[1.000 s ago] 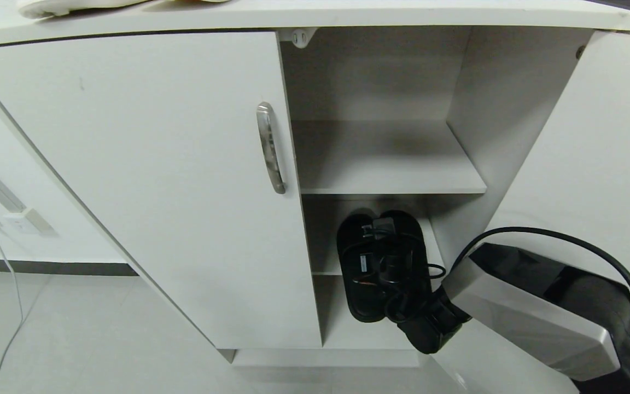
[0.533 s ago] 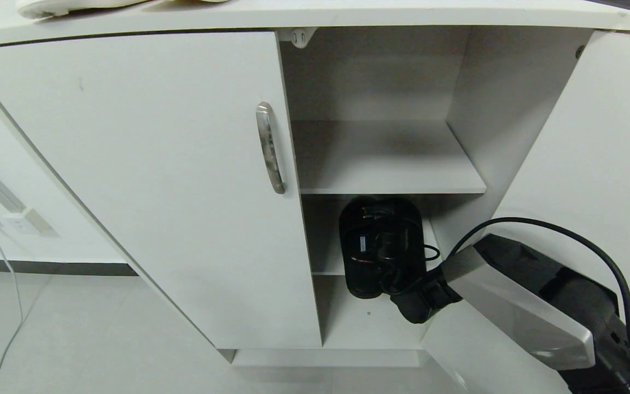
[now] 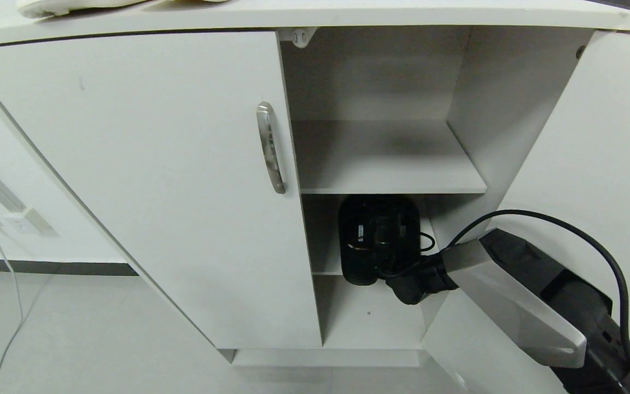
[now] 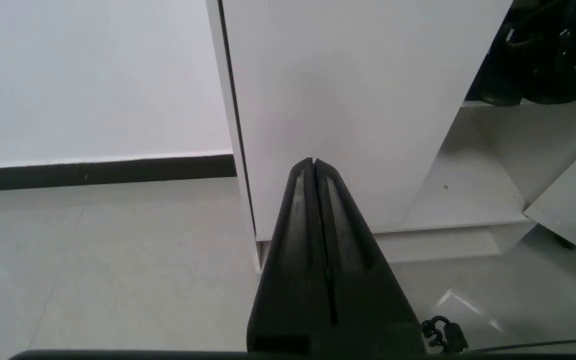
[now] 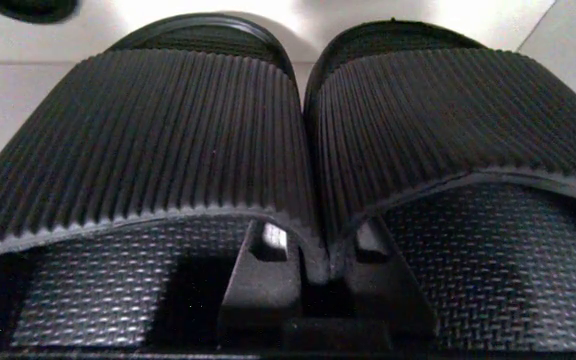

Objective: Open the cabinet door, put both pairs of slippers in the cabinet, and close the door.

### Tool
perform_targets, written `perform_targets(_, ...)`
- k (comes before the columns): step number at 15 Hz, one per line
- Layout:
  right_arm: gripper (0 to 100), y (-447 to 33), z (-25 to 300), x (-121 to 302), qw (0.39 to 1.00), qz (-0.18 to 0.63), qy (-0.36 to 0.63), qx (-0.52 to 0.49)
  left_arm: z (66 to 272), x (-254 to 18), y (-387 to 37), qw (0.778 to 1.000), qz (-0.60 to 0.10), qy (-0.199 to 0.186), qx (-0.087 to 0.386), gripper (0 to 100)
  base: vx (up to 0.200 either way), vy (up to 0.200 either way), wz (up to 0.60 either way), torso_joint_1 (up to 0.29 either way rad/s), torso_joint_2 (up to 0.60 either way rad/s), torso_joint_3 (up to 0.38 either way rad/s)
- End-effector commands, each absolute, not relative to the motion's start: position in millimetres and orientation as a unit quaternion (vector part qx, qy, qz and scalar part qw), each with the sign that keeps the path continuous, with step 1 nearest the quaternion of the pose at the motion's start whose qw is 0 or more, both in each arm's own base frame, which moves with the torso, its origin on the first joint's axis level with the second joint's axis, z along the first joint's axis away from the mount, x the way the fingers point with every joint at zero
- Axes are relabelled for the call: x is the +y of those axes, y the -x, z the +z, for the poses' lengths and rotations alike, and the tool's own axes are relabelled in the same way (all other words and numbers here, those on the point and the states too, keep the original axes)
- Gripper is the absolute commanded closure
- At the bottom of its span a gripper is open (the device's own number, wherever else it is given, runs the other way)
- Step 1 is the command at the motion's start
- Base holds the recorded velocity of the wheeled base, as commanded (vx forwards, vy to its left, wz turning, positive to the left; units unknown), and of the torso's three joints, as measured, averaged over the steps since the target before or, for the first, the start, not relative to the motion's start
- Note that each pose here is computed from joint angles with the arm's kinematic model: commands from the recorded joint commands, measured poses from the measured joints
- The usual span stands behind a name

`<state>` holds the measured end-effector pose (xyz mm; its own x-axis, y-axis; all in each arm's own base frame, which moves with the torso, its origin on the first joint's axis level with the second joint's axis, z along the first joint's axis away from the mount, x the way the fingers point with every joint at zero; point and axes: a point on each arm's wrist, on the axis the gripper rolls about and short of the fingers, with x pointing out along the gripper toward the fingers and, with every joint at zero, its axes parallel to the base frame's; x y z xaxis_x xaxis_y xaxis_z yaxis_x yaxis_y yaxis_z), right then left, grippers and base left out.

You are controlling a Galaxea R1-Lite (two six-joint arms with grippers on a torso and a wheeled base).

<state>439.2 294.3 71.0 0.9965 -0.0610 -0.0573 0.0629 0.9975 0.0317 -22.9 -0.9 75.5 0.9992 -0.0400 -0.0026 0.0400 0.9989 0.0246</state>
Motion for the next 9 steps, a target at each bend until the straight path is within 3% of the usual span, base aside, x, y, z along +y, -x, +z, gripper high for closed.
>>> perform_targets(1, 100, -441.4, 67.1, 293.6, 0.999, -0.033, -0.016, 0.03, 75.5, -0.9, 22.8, 1.0, -0.02, -0.012, 0.002, 100, 0.0, 0.0, 0.0, 0.0, 0.0, 0.0)
perform_targets(5, 100, -441.4, 64.1, 293.6, 0.999, -0.033, -0.011, 0.036, 75.5, -0.9, 22.8, 1.0, -0.02, -0.012, 0.002, 100, 0.0, 0.0, 0.0, 0.0, 0.0, 0.0)
perform_targets(6, 0, -440.9, 62.5, 293.3, 0.999, -0.033, -0.009, 0.038, 75.5, -0.9, 22.8, 1.0, -0.02, -0.012, 0.002, 100, 0.0, 0.0, 0.0, 0.0, 0.0, 0.0)
perform_targets(9, 0, -432.8, 65.1, 292.4, 0.999, -0.031, -0.005, 0.043, 75.4, -0.9, 22.9, 1.0, -0.02, -0.012, 0.001, 100, 0.0, 0.0, 0.0, 0.0, 0.0, 0.0)
